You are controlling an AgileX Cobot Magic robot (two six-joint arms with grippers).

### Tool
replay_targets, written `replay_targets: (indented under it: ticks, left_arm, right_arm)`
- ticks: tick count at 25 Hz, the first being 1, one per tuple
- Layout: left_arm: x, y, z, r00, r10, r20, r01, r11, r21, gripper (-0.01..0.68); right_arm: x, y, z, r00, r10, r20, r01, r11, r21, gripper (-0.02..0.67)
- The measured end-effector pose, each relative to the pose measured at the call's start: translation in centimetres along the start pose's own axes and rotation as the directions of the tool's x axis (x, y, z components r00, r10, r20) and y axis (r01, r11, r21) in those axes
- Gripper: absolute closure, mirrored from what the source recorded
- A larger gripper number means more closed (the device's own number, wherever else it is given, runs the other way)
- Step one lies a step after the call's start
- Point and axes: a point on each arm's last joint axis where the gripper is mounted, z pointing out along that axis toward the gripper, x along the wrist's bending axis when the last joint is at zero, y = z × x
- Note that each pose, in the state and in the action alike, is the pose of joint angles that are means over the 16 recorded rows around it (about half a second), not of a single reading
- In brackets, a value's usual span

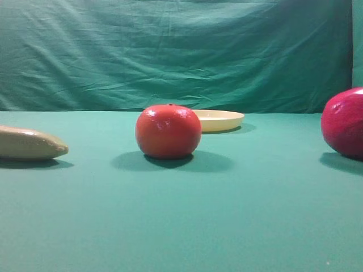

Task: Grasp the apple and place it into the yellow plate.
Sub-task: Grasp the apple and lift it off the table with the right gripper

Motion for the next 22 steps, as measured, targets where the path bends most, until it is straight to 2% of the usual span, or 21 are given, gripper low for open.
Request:
replay_targets:
  ticks: [22]
  left_arm:
    - [0.00, 0.00, 0.00, 1.000, 0.000, 0.000, 0.000, 1.000, 0.000, 0.516]
  right_arm:
    - [0.00, 0.00, 0.00, 1.000, -0.002, 0.000, 0.002, 1.000, 0.000, 0.649]
